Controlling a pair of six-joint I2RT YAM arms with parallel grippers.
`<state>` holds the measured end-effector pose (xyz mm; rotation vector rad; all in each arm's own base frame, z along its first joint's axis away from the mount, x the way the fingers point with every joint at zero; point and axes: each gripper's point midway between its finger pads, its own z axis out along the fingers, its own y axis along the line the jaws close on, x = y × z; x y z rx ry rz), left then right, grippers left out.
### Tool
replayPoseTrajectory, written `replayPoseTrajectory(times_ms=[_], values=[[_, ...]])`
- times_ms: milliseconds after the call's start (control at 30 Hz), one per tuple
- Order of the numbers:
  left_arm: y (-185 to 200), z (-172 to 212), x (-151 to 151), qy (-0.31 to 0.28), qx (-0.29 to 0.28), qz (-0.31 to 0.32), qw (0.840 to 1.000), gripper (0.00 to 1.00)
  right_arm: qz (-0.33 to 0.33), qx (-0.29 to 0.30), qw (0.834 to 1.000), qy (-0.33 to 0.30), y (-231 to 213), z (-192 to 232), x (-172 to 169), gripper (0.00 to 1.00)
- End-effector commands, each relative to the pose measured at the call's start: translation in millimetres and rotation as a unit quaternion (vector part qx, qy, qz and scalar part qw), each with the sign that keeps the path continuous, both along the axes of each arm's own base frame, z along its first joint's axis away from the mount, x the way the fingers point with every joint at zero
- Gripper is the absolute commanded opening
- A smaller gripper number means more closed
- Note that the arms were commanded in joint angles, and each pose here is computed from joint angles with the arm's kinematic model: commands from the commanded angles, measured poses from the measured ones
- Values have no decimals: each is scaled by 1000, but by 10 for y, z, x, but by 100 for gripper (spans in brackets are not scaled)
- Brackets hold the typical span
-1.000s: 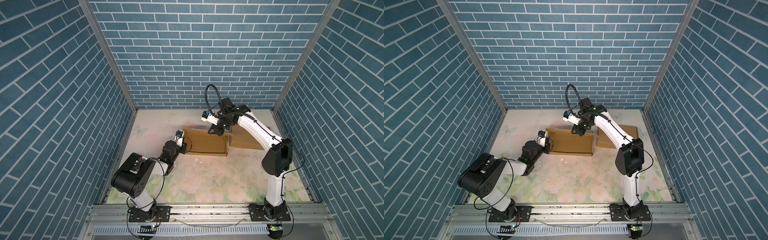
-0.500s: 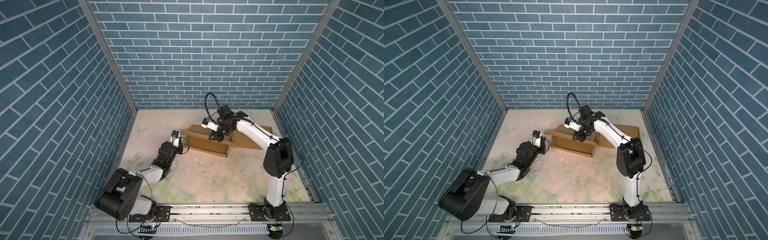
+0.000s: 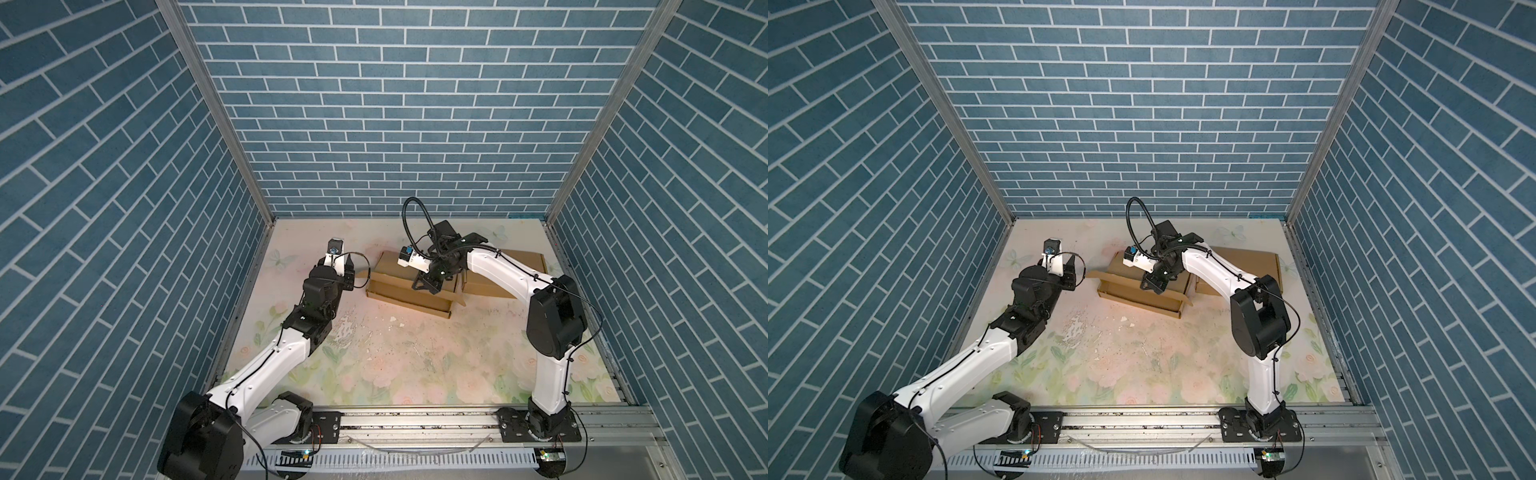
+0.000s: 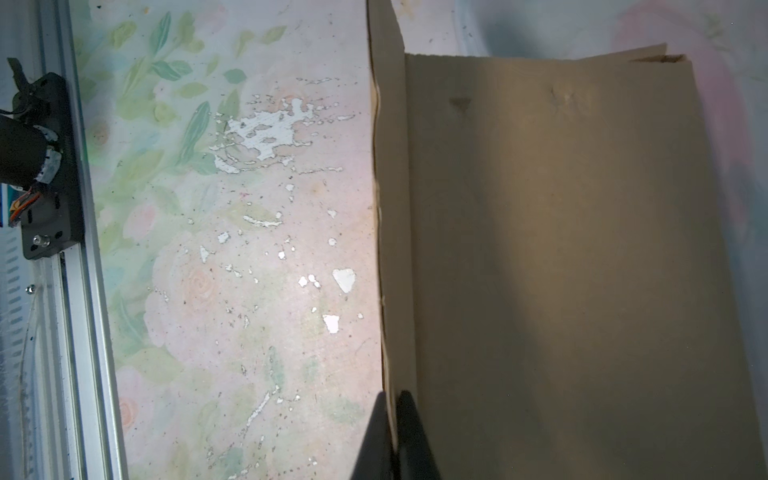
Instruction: Fold the paper box
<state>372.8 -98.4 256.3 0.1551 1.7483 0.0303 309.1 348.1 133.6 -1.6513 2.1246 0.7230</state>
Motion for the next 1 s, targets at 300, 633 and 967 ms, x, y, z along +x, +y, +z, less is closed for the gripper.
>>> replayPoseTrajectory(times_ms=[300, 633, 967], values=[[-251, -435, 262, 151, -72, -64, 984, 51, -3, -37, 999, 11, 89, -606, -136, 27], [-663, -857, 385, 234, -123, -138, 954, 49, -38, 36, 996, 68, 175, -322, -257, 55], [-951, -1299, 383, 272, -138, -168, 937, 43, -242, 95, 964, 62, -161, 37, 320, 50]])
